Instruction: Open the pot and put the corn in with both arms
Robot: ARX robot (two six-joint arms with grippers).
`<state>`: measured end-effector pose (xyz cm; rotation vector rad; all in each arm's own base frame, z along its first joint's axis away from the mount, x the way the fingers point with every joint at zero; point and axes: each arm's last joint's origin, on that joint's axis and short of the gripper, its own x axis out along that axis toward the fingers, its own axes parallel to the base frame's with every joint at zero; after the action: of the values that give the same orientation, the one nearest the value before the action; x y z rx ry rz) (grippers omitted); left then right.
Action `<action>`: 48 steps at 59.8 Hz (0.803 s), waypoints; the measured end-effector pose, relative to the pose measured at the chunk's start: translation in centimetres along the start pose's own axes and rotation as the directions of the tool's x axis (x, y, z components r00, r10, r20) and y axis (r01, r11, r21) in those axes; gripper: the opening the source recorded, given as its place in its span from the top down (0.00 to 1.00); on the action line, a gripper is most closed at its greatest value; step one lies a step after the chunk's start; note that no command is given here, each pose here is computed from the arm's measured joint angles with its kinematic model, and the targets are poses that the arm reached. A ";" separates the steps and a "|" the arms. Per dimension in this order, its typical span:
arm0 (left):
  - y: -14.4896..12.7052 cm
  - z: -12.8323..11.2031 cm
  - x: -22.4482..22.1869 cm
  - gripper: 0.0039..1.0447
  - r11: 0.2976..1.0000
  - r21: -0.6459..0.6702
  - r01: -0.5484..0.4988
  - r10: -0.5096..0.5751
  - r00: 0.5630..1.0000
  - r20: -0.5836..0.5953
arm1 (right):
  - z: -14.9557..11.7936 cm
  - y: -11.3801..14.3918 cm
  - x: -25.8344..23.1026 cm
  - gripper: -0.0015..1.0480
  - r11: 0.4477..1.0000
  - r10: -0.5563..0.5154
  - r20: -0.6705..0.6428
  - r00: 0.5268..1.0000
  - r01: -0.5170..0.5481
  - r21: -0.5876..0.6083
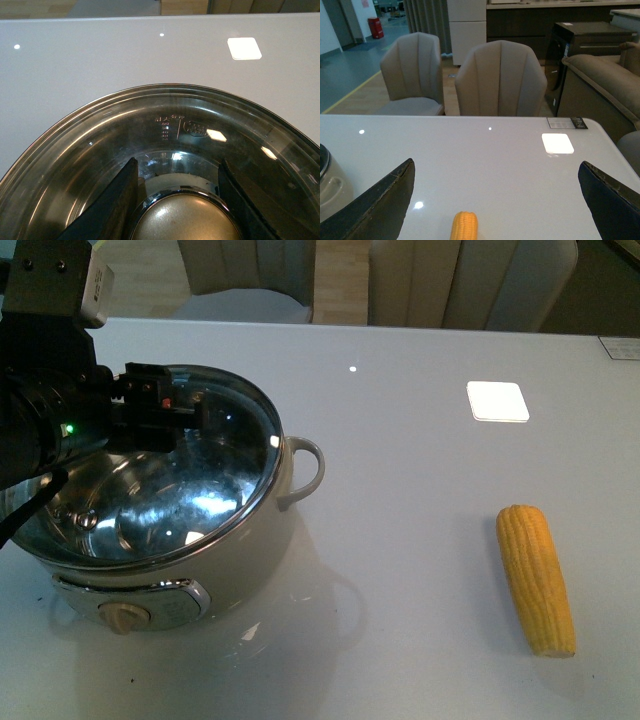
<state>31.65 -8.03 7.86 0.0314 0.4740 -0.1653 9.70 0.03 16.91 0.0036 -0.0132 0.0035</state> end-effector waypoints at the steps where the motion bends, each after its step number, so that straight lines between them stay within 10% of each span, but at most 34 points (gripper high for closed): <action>1: 0.0 0.1 -0.1 0.60 1.000 -0.001 -0.001 0.001 1.000 0.000 | 0.0 0.0 0.0 0.08 1.000 0.000 0.000 1.000 0.000 0.000; 48: 3.1 6.5 -4.1 0.60 0.999 -0.042 -0.026 0.032 0.988 0.152 | 0.0 0.0 0.0 0.08 1.000 0.000 0.000 1.000 0.000 0.000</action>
<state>31.53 -4.83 15.53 -0.0131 0.3239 -0.1284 9.70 0.03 16.91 0.0036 -0.0132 0.0031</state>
